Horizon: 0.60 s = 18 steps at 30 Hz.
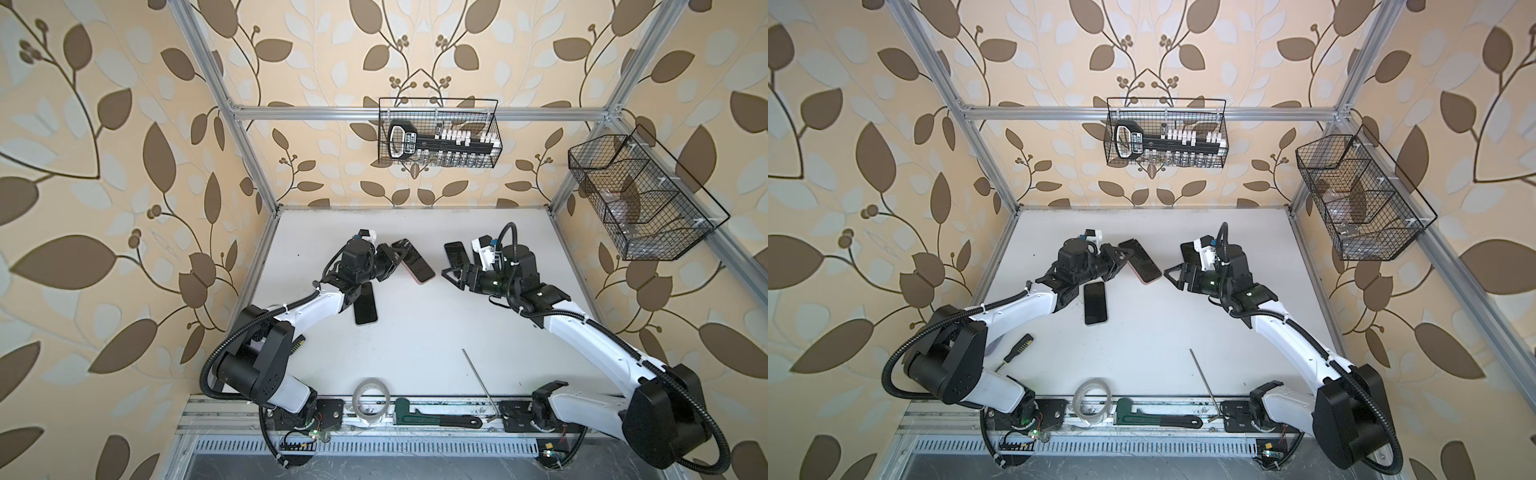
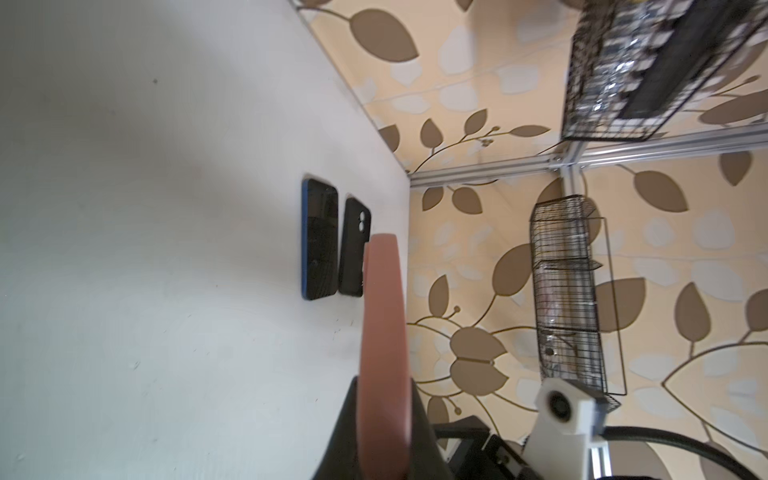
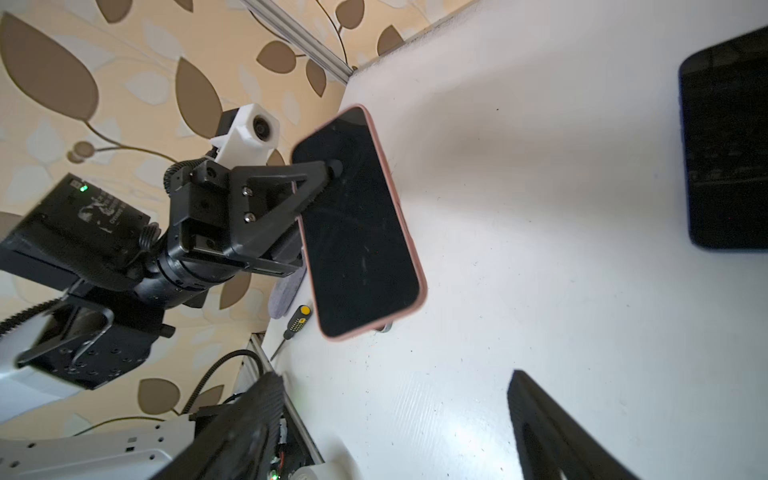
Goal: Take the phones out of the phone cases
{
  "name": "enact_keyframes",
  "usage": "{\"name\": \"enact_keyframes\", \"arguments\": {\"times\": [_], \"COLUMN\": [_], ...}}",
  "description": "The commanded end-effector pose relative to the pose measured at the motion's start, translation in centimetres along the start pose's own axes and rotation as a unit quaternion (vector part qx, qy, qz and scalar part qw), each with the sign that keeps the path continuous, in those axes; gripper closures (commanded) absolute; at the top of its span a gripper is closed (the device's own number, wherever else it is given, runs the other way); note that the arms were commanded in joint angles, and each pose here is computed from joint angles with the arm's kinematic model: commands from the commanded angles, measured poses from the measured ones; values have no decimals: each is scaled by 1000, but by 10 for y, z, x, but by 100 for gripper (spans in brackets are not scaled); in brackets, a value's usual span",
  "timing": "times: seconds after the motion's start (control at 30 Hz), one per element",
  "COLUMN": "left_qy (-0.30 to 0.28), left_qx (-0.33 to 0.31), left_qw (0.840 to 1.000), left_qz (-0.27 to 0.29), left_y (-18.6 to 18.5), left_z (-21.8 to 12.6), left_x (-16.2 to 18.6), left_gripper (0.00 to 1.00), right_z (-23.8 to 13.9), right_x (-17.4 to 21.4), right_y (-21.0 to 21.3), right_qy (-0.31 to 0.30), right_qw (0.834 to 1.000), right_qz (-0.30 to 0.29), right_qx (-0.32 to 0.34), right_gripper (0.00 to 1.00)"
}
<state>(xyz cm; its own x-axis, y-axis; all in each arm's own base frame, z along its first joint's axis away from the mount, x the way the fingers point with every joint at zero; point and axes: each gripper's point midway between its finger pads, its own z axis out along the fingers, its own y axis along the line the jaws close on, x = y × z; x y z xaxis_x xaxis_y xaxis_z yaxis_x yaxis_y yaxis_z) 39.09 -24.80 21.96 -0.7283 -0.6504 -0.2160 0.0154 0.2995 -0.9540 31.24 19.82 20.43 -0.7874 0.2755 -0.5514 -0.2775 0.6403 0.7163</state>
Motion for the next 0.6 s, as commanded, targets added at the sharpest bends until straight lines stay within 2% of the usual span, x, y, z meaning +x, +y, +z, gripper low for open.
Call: {"name": "enact_keyframes", "arguments": {"times": [0.0,0.17,0.47,0.57], "left_qy": [-64,-64,-49,-43], "left_qx": [147,171,153,155], "left_qw": [987,983,987,987], "left_qz": [-6,-23,-20,-16], "left_y": [-71,-71,-65,-67], "left_z": [-17,-11,1,4], "left_x": [-23,-19,1,7], "left_gripper": [100,100,100,100], "right_z": [-8,-6,5,9], "right_x": [2,7,9,7], "right_y": [12,19,33,38], "right_qy": [-5,-13,-18,-22], "right_qw": [998,992,985,984], "right_qz": [30,50,55,55], "right_qx": [-58,-116,-161,-168], "right_gripper": [17,32,35,33]}}
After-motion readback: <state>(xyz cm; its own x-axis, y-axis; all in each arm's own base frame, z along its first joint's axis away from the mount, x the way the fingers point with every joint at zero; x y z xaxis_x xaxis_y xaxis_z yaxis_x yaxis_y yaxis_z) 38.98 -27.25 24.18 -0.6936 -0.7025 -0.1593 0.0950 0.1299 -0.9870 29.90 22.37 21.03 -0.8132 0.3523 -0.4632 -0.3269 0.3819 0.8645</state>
